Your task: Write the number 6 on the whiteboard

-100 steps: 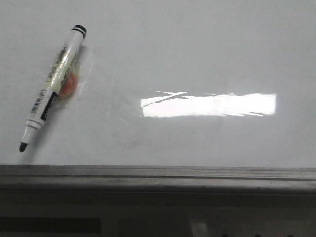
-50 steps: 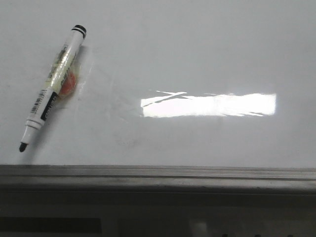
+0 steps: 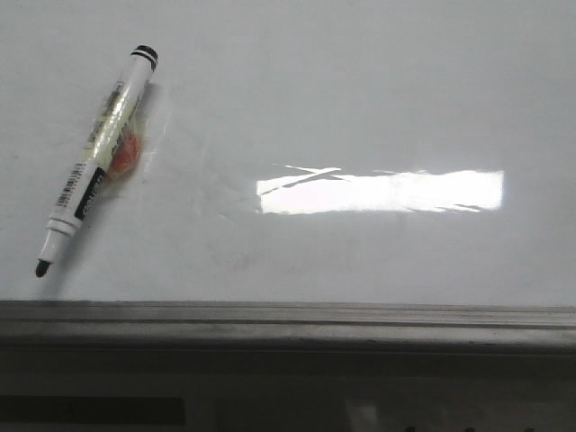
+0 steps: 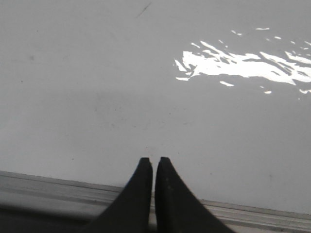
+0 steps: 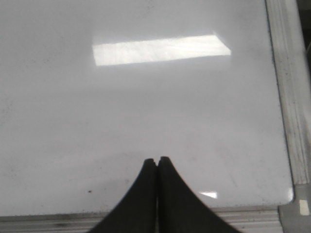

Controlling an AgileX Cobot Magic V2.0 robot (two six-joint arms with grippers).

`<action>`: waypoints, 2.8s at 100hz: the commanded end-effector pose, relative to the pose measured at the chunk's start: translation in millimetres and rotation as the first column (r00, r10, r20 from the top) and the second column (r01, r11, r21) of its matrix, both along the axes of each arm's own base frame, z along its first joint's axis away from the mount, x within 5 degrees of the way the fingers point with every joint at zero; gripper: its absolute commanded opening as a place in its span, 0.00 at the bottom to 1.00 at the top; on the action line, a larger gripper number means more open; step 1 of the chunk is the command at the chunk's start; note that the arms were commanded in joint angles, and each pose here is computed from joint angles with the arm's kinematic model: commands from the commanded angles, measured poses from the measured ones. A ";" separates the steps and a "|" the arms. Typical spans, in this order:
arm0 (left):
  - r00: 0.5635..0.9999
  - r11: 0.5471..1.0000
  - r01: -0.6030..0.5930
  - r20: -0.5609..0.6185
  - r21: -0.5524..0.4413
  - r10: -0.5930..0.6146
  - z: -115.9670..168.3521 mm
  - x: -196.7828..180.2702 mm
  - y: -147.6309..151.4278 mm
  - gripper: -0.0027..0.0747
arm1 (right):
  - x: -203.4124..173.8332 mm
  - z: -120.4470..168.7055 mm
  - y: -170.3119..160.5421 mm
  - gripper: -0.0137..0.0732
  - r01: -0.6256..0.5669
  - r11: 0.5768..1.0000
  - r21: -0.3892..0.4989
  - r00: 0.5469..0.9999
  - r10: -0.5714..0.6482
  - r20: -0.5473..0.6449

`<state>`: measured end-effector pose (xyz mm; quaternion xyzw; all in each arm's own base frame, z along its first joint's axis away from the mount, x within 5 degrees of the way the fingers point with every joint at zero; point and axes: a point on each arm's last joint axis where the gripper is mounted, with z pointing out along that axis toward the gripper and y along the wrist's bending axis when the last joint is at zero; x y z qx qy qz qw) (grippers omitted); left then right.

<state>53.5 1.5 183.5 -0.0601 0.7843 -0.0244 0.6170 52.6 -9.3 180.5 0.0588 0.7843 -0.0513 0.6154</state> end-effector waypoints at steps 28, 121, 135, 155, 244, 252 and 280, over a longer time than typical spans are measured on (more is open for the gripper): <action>0.998 1.000 -0.005 0.065 0.026 0.003 -1.1 0.0 0.8 0.01 | -0.1 -2.6 -0.2 0.08 0.002 1.000 -0.010 1.000 -0.002 0.019; 0.946 1.000 -0.013 0.323 0.014 0.008 22.7 1.1 1.1 0.01 | 2.2 22.0 1.6 0.08 -0.012 0.998 -0.057 0.959 0.028 0.283; 0.895 1.000 -0.019 0.445 0.018 0.009 34.7 -0.8 1.4 0.01 | 2.1 25.1 1.9 0.08 -0.016 0.999 -0.033 0.947 0.026 0.320; 0.883 1.000 -0.018 0.469 0.001 0.016 36.9 -1.4 1.6 0.01 | 3.2 19.5 1.4 0.08 -0.014 1.000 -0.025 0.966 0.020 0.257; 0.972 0.997 0.012 0.233 -0.077 0.006 96.1 9.1 -0.8 0.35 | 53.3 44.7 -4.8 0.08 0.011 0.993 0.116 0.996 0.000 -0.094; 0.956 0.997 0.007 0.292 -0.075 0.015 97.0 10.2 0.2 0.51 | 53.0 43.8 -4.8 0.08 0.012 0.993 0.118 0.995 0.001 -0.104; 0.970 0.998 0.062 0.236 0.009 -0.062 93.3 16.3 -3.9 0.56 | 52.3 42.0 -4.6 0.08 0.014 0.993 0.120 0.992 0.002 -0.125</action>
